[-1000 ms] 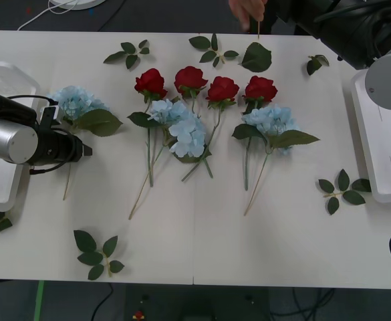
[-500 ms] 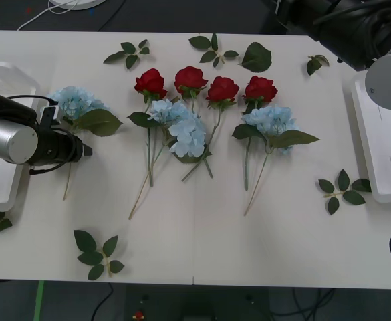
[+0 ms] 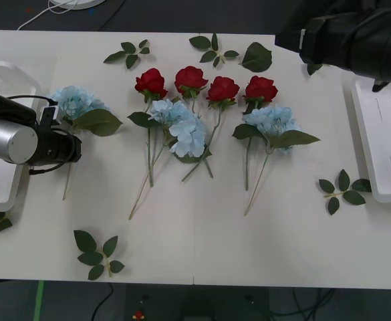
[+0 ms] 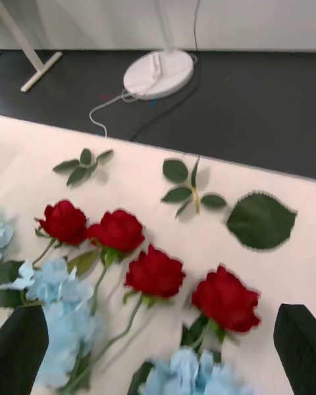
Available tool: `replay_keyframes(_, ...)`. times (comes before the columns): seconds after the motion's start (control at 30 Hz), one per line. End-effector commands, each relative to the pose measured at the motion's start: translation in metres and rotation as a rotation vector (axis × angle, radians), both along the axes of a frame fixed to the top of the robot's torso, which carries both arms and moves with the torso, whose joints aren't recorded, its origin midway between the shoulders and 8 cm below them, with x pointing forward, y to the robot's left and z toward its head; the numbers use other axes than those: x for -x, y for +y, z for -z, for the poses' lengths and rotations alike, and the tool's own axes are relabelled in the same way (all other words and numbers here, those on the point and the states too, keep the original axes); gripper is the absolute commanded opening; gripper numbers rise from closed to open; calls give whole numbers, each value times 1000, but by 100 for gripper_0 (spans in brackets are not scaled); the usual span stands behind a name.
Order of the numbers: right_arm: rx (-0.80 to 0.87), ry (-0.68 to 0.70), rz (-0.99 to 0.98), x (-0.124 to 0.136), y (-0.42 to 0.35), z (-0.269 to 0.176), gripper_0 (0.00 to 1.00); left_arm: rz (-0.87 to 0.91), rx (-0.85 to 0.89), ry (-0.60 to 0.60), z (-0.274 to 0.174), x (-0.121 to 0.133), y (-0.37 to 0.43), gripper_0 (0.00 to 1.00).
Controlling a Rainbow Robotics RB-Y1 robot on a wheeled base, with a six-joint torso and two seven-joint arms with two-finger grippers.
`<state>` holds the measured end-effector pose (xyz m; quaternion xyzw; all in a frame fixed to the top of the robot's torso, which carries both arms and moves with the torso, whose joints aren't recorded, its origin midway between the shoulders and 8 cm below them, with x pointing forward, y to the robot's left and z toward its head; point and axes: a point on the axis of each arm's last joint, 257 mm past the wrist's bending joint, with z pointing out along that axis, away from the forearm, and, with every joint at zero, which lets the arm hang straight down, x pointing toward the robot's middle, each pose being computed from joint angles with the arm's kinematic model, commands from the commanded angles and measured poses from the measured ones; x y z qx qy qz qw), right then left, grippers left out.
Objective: Place the red flowers into the right box and the blue flowers into the left box. If a person shows an open palm, hand one flower to the person first, then continue sorting.
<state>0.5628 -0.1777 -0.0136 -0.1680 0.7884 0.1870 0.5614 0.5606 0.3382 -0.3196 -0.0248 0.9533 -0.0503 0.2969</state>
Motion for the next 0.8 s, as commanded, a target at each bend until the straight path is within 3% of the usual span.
replay_keyframes(0.03,-20,90,78,30,-29,17,100,33,-76,-12,-6,0,24,0)
replay_keyframes(0.33,-118,309,193,87,-48,88,100,42,-66,-14,-3,0,16,0)
replay_keyframes(0.5,-151,447,245,110,-48,124,100,65,-62,-132,-24,-23,12,0)
replay_keyframes(0.7,-192,596,349,121,-44,158,100,45,-28,-164,-78,-42,6,0)
replay_keyframes(0.8,-218,642,405,117,-38,172,100,17,-11,-127,-138,-43,9,0)
